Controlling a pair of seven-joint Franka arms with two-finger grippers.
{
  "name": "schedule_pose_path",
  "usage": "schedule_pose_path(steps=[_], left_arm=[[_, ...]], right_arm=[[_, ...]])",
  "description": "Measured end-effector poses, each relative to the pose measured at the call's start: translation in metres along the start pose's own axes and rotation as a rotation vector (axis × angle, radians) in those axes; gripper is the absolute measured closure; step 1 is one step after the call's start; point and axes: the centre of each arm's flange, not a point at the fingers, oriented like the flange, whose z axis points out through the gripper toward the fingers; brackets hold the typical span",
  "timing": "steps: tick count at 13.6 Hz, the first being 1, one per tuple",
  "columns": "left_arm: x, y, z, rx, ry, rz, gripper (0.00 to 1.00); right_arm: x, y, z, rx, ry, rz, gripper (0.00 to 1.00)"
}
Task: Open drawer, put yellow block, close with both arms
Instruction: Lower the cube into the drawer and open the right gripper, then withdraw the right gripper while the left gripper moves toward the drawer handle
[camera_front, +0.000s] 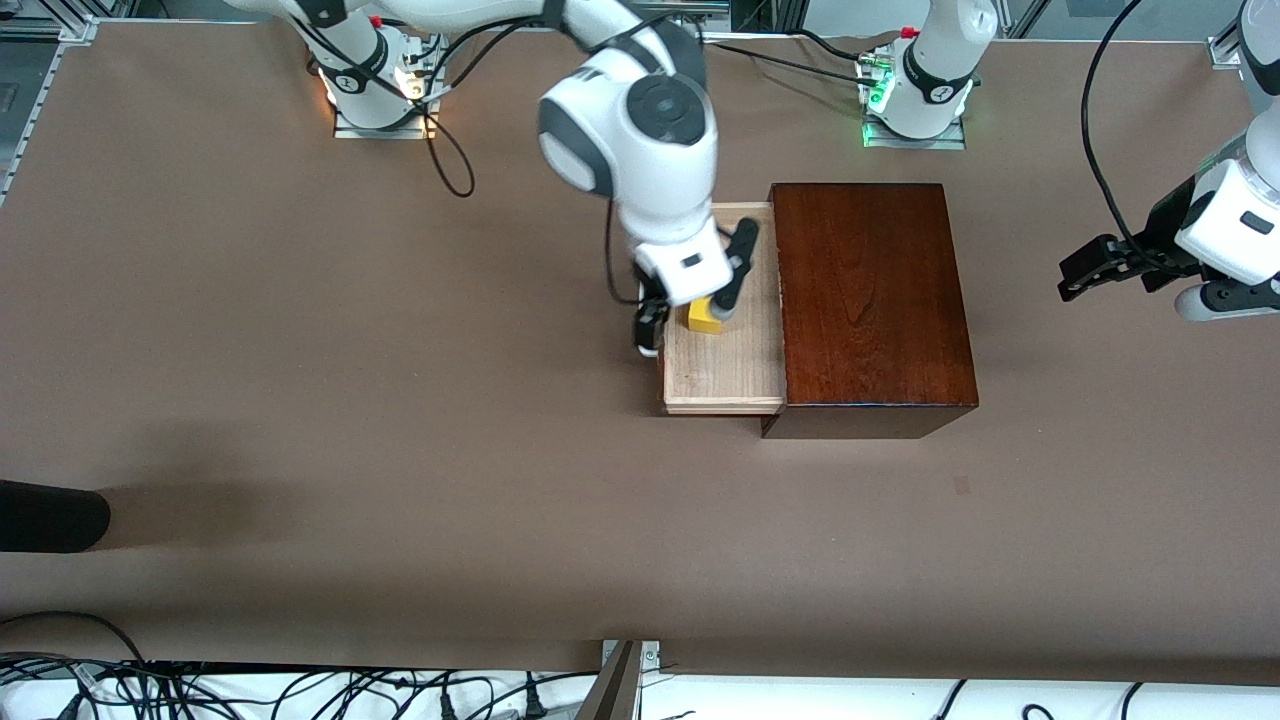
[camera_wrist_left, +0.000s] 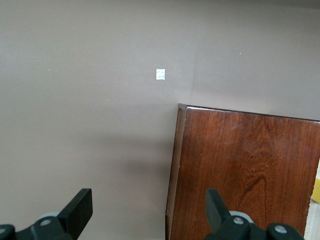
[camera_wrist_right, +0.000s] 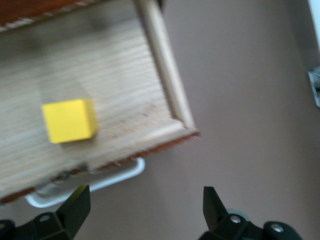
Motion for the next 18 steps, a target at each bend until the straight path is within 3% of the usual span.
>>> schedule_pose_path(steps=[6, 10, 13, 18], left_arm=[[-0.004, 0.026, -0.002, 0.001, -0.016, 0.046, 0.00], [-0.017, 0.068, -0.022, -0.004, -0.007, 0.098, 0.00], [-0.031, 0.115, -0.021, -0.006, -0.011, 0.078, 0.00], [-0.072, 0.210, -0.009, 0.010, -0.069, -0.062, 0.00]], right_arm=[[-0.051, 0.077, 0.001, 0.027, -0.054, 0.123, 0.00], [-0.092, 0.121, -0.005, 0.067, -0.037, 0.217, 0.00], [-0.149, 0.165, -0.028, 0.074, 0.018, 0.327, 0.00], [-0.287, 0.225, -0.079, 0.074, 0.019, 0.555, 0.00]])
